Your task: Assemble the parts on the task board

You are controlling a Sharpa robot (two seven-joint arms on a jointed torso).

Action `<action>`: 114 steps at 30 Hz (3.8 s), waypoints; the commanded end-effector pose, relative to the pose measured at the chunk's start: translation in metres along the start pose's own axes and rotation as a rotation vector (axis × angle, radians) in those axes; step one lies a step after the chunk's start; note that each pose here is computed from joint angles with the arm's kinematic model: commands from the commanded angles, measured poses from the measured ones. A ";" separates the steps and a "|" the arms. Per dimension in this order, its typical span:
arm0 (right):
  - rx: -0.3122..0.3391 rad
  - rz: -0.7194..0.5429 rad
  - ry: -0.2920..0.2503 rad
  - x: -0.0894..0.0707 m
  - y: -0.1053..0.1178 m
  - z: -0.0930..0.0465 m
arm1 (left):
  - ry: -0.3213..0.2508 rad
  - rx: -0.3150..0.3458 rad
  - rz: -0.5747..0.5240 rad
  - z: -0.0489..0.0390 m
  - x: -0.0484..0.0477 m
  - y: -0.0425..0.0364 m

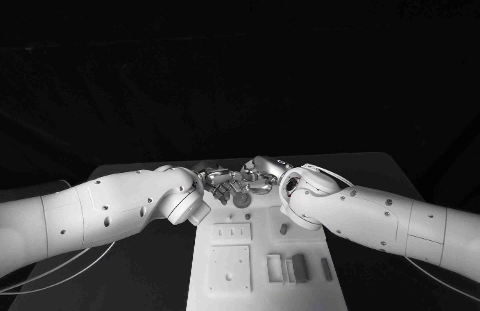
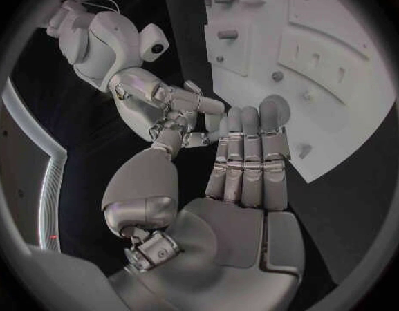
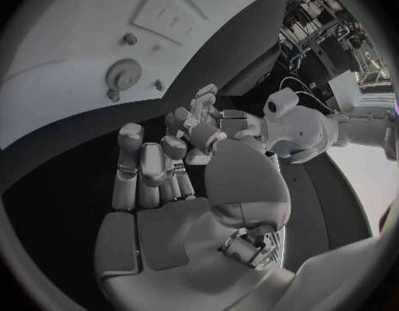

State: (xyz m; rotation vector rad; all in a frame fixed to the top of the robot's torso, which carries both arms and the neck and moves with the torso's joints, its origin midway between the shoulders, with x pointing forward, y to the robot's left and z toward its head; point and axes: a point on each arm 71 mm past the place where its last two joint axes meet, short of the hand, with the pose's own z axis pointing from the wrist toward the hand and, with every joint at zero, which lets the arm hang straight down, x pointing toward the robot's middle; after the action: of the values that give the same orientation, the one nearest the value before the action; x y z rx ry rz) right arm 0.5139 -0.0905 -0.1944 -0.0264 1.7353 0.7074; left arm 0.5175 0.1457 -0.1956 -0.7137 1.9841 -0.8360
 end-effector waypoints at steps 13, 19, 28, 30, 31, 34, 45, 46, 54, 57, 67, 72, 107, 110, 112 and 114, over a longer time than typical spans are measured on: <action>-0.012 -0.020 0.010 0.002 0.006 -0.001 | 0.013 -0.007 0.006 0.0000 0.0040 -0.0021; -0.012 -0.022 0.012 0.003 0.006 -0.001 | 0.015 -0.014 0.006 -0.0001 0.0043 -0.0018; -0.014 -0.025 0.014 0.003 0.008 -0.002 | 0.016 -0.024 0.008 0.0004 0.0044 -0.0013; -0.015 -0.026 0.017 0.004 0.009 -0.002 | 0.017 -0.025 0.009 0.0005 0.0044 -0.0012; -0.015 -0.026 0.017 0.004 0.009 -0.002 | 0.017 -0.025 0.009 0.0005 0.0044 -0.0012; -0.014 -0.028 0.021 0.004 0.009 -0.002 | 0.019 -0.025 0.010 0.0005 0.0047 -0.0014; -0.014 -0.039 0.030 0.006 0.011 -0.001 | 0.029 -0.030 0.017 0.0002 0.0071 -0.0022; -0.014 -0.040 0.031 0.006 0.012 -0.001 | 0.030 -0.031 0.020 0.0002 0.0073 -0.0022; -0.023 -0.041 0.032 0.007 0.015 -0.001 | 0.028 -0.047 0.028 0.0003 0.0069 -0.0010; -0.026 -0.042 0.031 0.007 0.016 -0.002 | 0.029 -0.050 0.033 0.0004 0.0067 -0.0007; -0.036 -0.041 0.039 0.009 0.021 -0.004 | 0.024 -0.045 0.032 0.0003 0.0067 -0.0012; -0.036 -0.041 0.045 0.010 0.021 -0.004 | 0.026 -0.045 0.032 0.0002 0.0070 -0.0012; -0.022 -0.060 0.077 0.013 0.019 -0.002 | 0.019 -0.038 0.027 -0.0012 0.0081 -0.0023; -0.022 -0.060 0.078 0.013 0.019 -0.002 | 0.018 -0.038 0.026 -0.0012 0.0081 -0.0023; -0.022 -0.060 0.079 0.013 0.019 -0.002 | 0.017 -0.038 0.026 -0.0012 0.0080 -0.0023; -0.023 -0.059 0.079 0.013 0.019 -0.002 | 0.015 -0.038 0.025 -0.0011 0.0078 -0.0023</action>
State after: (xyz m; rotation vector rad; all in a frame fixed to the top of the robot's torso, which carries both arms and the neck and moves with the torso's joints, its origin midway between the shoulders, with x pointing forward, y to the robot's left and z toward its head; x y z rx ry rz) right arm 0.5049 -0.0773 -0.1958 -0.0786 1.7768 0.6670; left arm 0.5127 0.1426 -0.2008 -0.7220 2.0452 -0.7640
